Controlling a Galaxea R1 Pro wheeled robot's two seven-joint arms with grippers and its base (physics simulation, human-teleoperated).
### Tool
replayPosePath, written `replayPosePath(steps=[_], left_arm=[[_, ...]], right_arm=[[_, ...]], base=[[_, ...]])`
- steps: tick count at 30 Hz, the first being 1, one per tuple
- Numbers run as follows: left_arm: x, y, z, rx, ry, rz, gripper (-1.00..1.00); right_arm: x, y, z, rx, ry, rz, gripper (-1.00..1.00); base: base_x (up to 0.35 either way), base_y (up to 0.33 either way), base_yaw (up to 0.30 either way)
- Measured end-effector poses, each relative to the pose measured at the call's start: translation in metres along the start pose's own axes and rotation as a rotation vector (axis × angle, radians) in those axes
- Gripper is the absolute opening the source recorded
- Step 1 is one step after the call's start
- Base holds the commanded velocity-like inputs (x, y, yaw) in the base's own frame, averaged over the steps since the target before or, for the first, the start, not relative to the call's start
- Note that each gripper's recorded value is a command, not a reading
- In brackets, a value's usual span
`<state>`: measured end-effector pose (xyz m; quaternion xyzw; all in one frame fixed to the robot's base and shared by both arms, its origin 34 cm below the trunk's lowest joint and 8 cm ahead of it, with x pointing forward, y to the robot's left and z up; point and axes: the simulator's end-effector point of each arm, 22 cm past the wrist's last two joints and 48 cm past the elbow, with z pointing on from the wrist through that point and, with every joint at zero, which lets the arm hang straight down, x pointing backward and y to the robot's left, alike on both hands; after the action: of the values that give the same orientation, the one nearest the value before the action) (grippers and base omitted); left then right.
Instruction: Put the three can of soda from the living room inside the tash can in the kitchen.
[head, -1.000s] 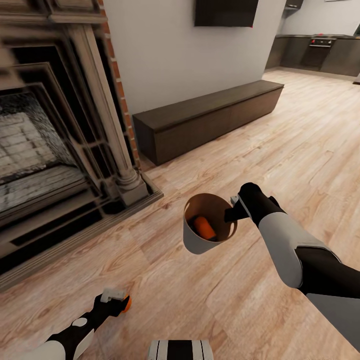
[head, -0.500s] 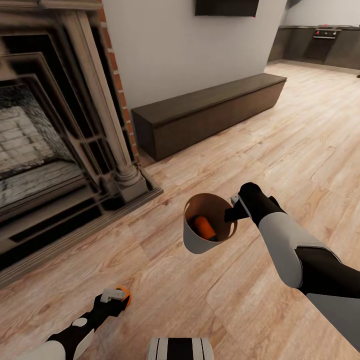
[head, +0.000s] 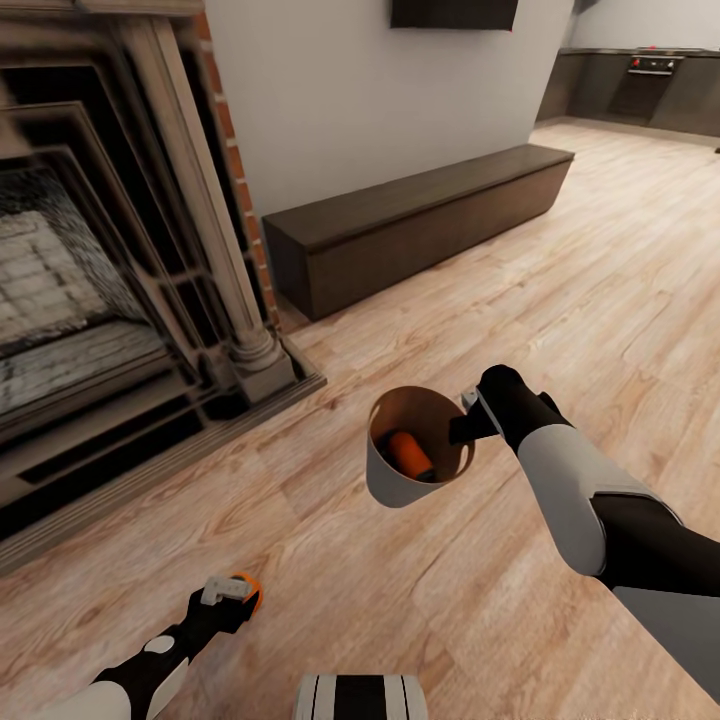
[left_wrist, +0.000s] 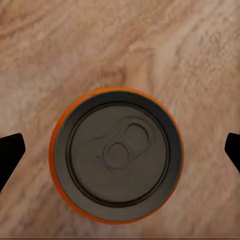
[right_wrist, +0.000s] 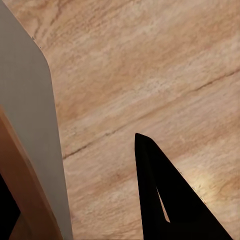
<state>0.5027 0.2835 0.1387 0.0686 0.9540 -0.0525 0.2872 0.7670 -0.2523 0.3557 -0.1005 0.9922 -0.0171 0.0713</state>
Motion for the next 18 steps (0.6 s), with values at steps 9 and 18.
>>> replayPosePath(steps=[9, 18], left_arm=[[0.011, -0.001, 0.003, 0.003, 0.019, -0.003, 1.0], [0.01, 0.001, 0.003, -0.001, 0.016, -0.007, 1.0]], right_arm=[[0.005, 0.001, 0.014, -0.002, 0.02, -0.002, -1.0], [0.005, 0.0, 0.014, 0.001, 0.02, -0.004, -1.0]], base=[[0.0, 0.0, 0.0], [0.0, 0.0, 0.0]])
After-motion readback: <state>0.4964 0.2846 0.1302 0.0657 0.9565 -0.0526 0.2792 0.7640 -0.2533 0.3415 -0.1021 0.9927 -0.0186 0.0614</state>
